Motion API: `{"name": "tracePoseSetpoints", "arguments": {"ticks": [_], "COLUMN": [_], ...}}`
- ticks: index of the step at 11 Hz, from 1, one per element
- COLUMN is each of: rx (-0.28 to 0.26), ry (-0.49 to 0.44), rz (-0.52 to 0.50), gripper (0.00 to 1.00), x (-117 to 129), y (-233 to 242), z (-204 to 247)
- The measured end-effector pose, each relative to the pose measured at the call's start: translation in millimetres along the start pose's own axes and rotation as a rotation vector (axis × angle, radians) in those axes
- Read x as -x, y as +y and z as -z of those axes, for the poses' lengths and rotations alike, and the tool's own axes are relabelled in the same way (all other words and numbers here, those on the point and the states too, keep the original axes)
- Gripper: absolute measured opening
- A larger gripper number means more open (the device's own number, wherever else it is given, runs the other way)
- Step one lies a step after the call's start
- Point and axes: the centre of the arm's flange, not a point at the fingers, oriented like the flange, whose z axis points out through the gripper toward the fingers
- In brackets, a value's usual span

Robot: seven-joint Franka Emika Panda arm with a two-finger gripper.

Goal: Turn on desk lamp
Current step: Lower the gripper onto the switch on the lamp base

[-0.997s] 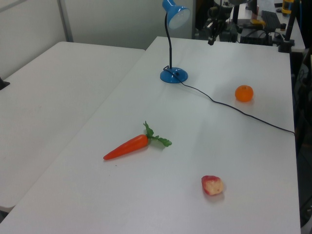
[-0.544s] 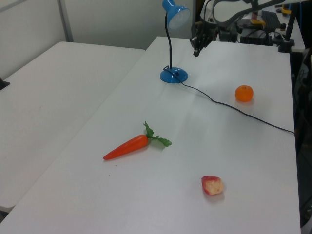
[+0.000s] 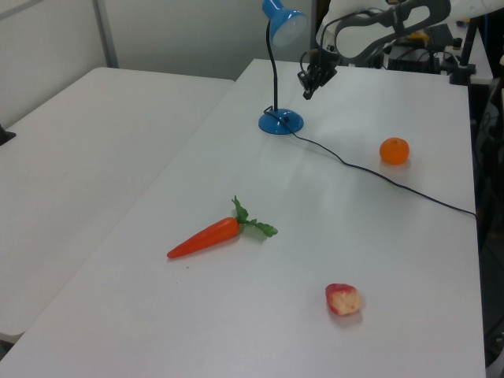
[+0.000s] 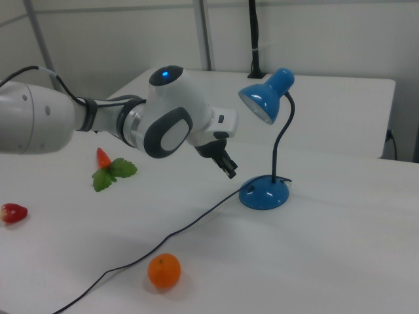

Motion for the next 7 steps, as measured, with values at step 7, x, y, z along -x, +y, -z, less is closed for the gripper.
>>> {"name": "tracePoseSetpoints", "arguments": {"ticks": [7], "rx": [0.015], "ry": [0.077], "rz": [-0.005], "gripper": [0.01], "x": [4.7], "y": [-1.8], "z": [-55.9]}}
